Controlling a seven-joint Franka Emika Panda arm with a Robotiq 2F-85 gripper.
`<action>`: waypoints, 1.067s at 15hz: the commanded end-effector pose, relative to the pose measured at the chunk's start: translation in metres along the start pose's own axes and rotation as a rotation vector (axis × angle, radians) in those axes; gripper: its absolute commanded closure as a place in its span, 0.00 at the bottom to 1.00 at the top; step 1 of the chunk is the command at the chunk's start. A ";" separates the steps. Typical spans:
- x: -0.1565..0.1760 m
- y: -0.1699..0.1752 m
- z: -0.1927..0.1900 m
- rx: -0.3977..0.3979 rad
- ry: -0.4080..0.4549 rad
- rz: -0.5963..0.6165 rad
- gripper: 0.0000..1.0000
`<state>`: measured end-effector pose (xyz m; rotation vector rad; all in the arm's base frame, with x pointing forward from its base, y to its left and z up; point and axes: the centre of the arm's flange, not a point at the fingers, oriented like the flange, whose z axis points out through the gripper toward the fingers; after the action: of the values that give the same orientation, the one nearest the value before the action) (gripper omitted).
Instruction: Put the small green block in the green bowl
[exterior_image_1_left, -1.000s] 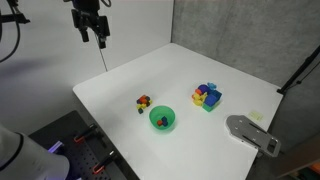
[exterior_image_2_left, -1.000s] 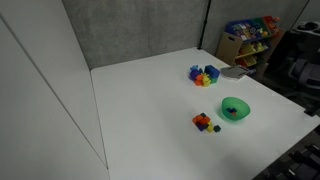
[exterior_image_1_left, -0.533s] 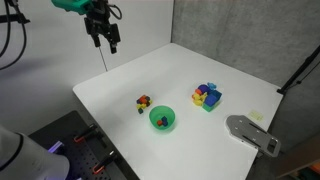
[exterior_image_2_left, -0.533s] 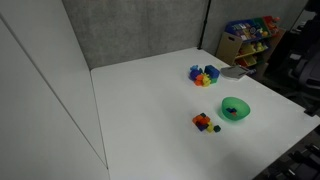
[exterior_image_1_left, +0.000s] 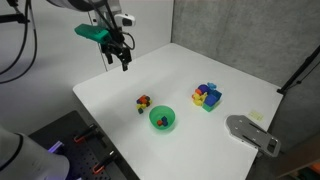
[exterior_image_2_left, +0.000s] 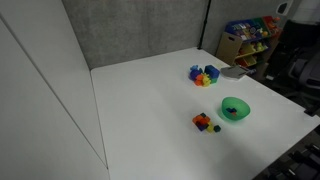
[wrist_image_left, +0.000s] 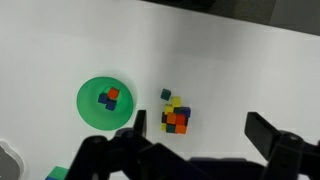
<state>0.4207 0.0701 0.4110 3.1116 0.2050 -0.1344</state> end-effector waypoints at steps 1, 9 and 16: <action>0.011 0.016 0.039 -0.017 0.003 -0.010 0.00; 0.029 0.028 0.132 -0.009 0.017 -0.041 0.00; 0.046 0.041 0.208 0.014 0.039 0.018 0.00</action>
<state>0.4444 0.0372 0.2277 3.1262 0.2028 -0.0947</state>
